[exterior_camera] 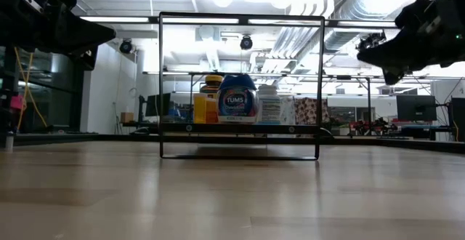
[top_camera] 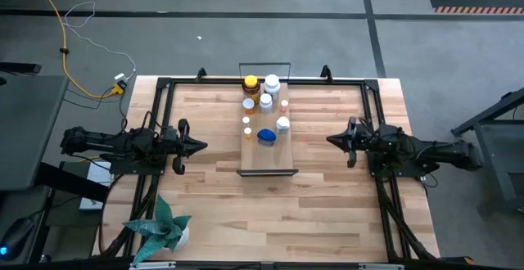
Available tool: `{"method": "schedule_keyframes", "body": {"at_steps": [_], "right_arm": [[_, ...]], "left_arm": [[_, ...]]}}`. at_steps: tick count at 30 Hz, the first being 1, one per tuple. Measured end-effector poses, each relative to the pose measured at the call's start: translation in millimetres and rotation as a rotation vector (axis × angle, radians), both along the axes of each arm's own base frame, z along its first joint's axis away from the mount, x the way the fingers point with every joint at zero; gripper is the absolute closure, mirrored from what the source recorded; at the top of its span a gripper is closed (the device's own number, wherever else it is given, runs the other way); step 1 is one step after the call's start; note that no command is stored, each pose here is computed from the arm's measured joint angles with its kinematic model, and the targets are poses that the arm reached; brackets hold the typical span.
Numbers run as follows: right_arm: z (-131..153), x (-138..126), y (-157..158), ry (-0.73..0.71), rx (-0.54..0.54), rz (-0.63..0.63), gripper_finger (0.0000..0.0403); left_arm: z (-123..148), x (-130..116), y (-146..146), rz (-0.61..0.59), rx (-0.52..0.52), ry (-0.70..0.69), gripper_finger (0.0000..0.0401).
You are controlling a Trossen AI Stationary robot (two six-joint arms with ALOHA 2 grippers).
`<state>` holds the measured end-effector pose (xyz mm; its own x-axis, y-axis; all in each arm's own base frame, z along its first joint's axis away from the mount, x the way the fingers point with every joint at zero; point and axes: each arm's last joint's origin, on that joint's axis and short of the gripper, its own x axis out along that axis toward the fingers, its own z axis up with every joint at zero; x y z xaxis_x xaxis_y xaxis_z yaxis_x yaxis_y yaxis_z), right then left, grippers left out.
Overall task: Pick and place medicine bottles onto shelf by color
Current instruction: Return to Home Position
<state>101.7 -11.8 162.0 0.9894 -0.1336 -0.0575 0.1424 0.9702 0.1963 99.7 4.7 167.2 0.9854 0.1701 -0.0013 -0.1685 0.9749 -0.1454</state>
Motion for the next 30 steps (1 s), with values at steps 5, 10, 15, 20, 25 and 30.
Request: {"method": "schedule_keyframes", "body": {"at_steps": [5,10,15,20,25,30], "right_arm": [[1.2,-0.5,-1.2,-0.004,-0.055,-0.050,0.0403],[-0.2,0.5,-1.1,0.013,-0.070,-0.043,0.0403],[-0.2,0.5,-1.1,0.007,-0.032,-0.044,0.0403],[-0.2,0.5,-1.1,0.006,-0.024,-0.044,0.0403],[-0.2,0.5,-1.1,0.006,-0.019,-0.044,0.0403],[-0.2,0.5,-1.0,0.006,-0.019,-0.044,0.0403]], "left_arm": [[0.0,0.0,0.0,0.000,0.000,0.000,0.0400],[0.0,0.0,0.0,0.000,0.000,0.000,0.0400],[0.0,0.0,0.0,0.000,0.000,0.000,0.0400],[0.0,0.0,0.0,0.000,0.000,0.000,0.0400],[0.0,0.0,0.0,0.000,0.000,0.000,0.0400],[0.0,0.0,0.0,0.000,0.000,0.000,0.0400]]}}
